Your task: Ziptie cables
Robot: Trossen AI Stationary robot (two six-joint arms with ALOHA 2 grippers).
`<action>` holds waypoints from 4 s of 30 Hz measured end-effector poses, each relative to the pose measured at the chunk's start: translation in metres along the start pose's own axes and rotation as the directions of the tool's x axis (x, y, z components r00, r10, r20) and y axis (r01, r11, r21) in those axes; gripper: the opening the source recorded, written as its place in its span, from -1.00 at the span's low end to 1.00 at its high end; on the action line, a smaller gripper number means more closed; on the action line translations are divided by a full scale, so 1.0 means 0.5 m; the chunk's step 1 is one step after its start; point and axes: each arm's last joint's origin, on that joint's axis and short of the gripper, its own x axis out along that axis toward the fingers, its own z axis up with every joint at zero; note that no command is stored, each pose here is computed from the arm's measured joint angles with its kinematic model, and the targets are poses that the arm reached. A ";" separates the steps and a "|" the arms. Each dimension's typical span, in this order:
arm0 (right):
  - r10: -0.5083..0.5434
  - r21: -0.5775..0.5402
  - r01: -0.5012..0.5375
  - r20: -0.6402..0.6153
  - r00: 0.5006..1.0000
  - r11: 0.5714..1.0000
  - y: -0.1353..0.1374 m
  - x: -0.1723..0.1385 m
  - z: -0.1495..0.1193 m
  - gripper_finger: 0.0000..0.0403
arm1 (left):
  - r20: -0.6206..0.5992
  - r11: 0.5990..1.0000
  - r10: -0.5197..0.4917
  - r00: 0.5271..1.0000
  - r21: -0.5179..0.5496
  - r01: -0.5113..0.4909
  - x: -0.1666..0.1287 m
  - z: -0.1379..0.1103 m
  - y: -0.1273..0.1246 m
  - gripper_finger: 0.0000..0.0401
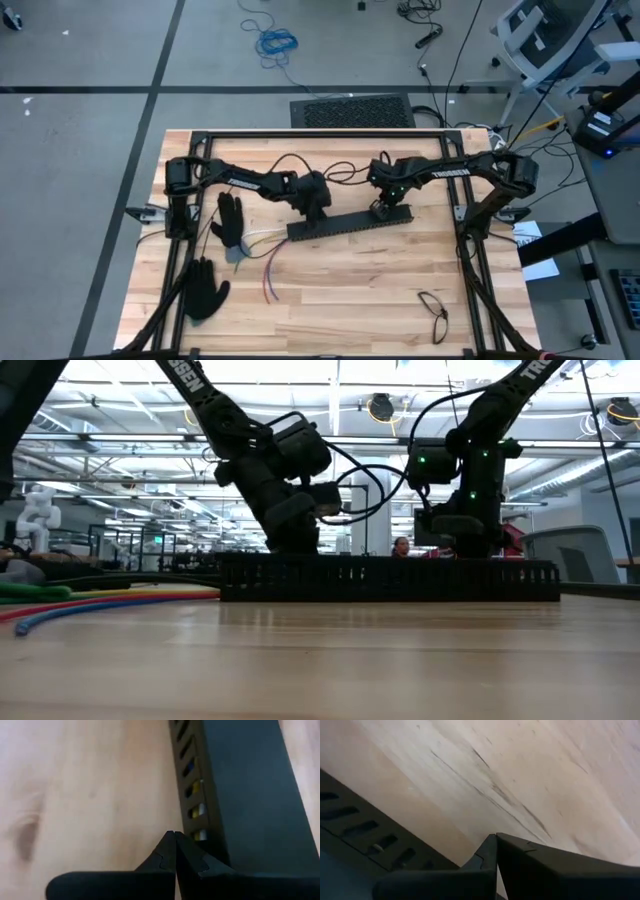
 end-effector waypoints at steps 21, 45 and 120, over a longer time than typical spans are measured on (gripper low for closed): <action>-0.021 -0.018 0.019 -0.090 0.996 1.000 0.085 -0.002 -0.063 -1.00 | -0.136 1.000 0.011 0.991 -0.012 -0.013 -0.012 -0.022 -0.032 -1.00; -0.062 -0.029 0.061 -0.063 0.996 0.998 0.141 0.008 -0.127 -1.00 | -0.175 0.995 0.033 0.984 -0.085 -0.048 -0.002 -0.028 -0.083 -1.00; 0.473 -0.360 -0.603 0.881 0.032 0.712 0.061 -0.226 -0.323 -1.00 | 0.907 0.936 -0.095 0.410 -0.060 0.348 -0.330 -0.315 -0.156 -1.00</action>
